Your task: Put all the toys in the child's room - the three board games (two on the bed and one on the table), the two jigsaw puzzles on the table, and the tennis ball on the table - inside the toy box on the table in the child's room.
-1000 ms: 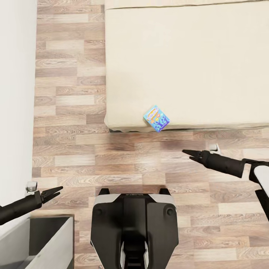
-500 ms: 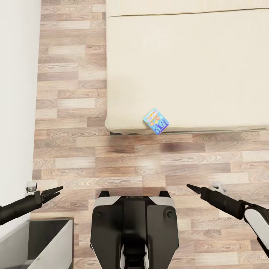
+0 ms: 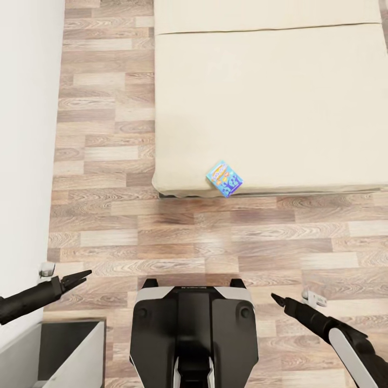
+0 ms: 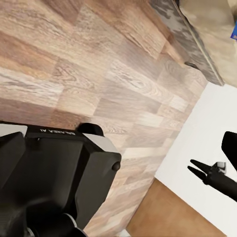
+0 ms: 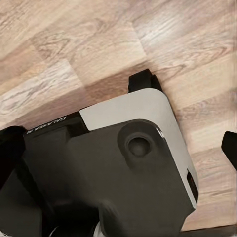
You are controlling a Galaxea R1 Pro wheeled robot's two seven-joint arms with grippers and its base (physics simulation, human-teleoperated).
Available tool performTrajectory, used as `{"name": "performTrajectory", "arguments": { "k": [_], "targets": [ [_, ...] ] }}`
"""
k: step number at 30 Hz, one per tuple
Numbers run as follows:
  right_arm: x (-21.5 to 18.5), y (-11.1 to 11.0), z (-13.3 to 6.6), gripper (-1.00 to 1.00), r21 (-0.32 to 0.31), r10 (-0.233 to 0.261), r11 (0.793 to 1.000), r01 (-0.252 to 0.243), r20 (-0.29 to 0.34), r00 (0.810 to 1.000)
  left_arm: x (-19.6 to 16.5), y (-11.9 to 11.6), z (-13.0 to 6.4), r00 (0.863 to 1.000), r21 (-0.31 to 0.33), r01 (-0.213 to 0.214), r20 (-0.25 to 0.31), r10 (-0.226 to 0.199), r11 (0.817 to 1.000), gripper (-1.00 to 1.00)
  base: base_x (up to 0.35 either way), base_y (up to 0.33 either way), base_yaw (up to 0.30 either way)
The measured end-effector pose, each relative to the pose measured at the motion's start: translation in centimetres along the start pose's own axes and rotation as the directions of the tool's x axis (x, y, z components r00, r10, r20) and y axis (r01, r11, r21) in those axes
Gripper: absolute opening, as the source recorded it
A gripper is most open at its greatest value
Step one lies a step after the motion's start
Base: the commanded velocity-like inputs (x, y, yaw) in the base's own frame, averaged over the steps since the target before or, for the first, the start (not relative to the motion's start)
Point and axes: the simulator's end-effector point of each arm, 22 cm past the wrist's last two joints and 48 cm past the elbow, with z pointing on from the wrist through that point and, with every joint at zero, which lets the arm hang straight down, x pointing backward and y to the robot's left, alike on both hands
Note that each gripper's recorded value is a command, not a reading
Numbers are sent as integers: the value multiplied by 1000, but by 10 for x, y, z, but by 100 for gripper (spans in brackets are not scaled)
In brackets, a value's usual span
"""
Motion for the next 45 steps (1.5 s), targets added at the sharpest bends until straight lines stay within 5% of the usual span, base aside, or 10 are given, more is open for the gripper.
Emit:
{"name": "performTrajectory", "arguments": {
  "k": [8, 12, 19, 27, 34, 37, 40, 45],
  "targets": [
    [9, -22, 4, 100, 49, 7, 999, -8, 27, 1000, -2, 31, -1, 999, -155, -54, 0, 54, 987, 100, 0, 0, 0],
    [14, -34, 4, 100, 74, 4, 997, -7, 36, 999, -5, 57, -6, 998, -280, -63, 1, 66, 958, 100, 0, 0, 0],
    [14, -40, 3, 100, 97, -37, 995, 33, 38, 999, -15, 78, -14, 991, -387, -115, 15, 131, 915, 100, 0, 0, 0],
    [16, -38, 4, 100, 118, -91, 989, 86, 35, 995, -13, 111, -14, 982, -536, -171, -29, 185, 826, 100, 0, 0, 1],
    [23, -31, 7, 100, 133, -144, 981, 139, 24, 989, 0, 127, 9, 969, -629, -224, -61, 240, 745, 100, 0, 0, 45],
    [25, -27, 9, 100, 134, -156, 979, 152, 20, 988, 8, 134, 14, 968, -662, -226, -70, 242, 714, 100, 0, 0, 65],
    [38, -33, 12, 100, 159, -167, 973, 167, -9, 986, 19, 149, 16, 966, -712, -232, -88, 244, 663, 100, 0, 0, 69],
    [60, -48, 15, 100, 213, -159, 963, 165, -46, 986, 33, 167, 15, 963, -747, -239, -97, 253, 620, 100, 0, 0, 71]
  ]
}}
